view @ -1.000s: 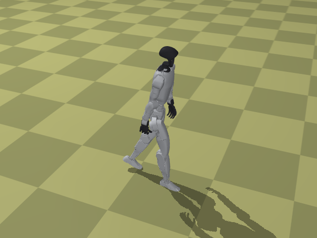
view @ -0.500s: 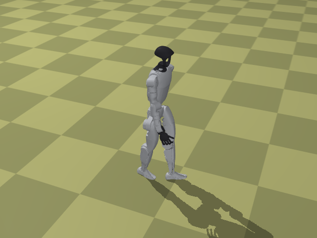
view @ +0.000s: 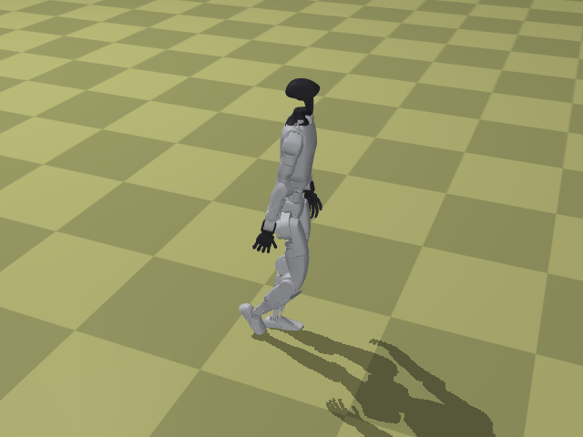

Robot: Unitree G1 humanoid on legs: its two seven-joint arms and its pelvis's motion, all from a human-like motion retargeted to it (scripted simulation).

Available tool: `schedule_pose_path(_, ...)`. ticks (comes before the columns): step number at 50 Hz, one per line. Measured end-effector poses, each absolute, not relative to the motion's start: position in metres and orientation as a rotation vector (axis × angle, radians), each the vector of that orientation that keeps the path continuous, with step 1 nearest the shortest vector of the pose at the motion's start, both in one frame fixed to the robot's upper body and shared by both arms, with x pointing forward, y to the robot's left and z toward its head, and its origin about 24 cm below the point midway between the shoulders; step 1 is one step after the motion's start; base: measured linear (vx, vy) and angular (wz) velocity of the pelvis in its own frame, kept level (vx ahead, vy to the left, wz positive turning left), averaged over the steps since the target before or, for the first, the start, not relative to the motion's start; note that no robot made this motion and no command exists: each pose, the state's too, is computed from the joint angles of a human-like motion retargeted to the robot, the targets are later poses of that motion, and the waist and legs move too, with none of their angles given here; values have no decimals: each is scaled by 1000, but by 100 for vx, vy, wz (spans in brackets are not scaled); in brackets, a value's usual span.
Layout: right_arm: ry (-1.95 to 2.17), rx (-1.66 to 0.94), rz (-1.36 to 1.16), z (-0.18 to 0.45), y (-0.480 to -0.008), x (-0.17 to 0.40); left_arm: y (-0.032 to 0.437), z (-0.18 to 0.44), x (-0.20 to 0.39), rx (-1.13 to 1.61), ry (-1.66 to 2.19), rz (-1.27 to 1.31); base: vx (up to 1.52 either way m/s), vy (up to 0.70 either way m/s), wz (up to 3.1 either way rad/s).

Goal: Walk run

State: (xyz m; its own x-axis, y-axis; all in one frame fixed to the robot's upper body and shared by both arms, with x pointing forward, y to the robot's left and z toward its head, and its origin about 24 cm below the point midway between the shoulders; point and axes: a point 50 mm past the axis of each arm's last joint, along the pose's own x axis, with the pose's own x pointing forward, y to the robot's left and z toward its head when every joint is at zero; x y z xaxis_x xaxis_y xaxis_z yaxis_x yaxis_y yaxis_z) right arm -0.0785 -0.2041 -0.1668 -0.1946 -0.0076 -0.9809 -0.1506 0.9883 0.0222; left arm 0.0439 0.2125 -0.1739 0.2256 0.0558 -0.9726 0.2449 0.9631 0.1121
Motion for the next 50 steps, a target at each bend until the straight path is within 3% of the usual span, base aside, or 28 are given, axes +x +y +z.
schedule_pose_path(8,1678,-47,62,-171,-201,-56,205,-137,171,417,901,-327,68,-11,162)
schedule_pose_path(15,1607,-68,109,-174,-204,-33,200,-124,196,502,796,-409,65,-24,100)
schedule_pose_path(19,1596,-132,121,-173,-212,-23,203,-142,163,515,930,-426,81,-34,126)
schedule_pose_path(27,1621,-38,17,-171,-218,-26,198,-177,28,409,1450,-427,88,-40,113)
schedule_pose_path(35,1435,-189,81,-171,-224,32,195,-173,-61,191,1655,-320,65,-34,18)
schedule_pose_path(44,1199,-362,170,-154,-242,113,182,-158,-128,-10,1870,-91,63,-28,-37)
schedule_pose_path(50,1190,-355,183,-152,-242,120,160,-155,-137,-165,1899,-50,87,-15,-36)
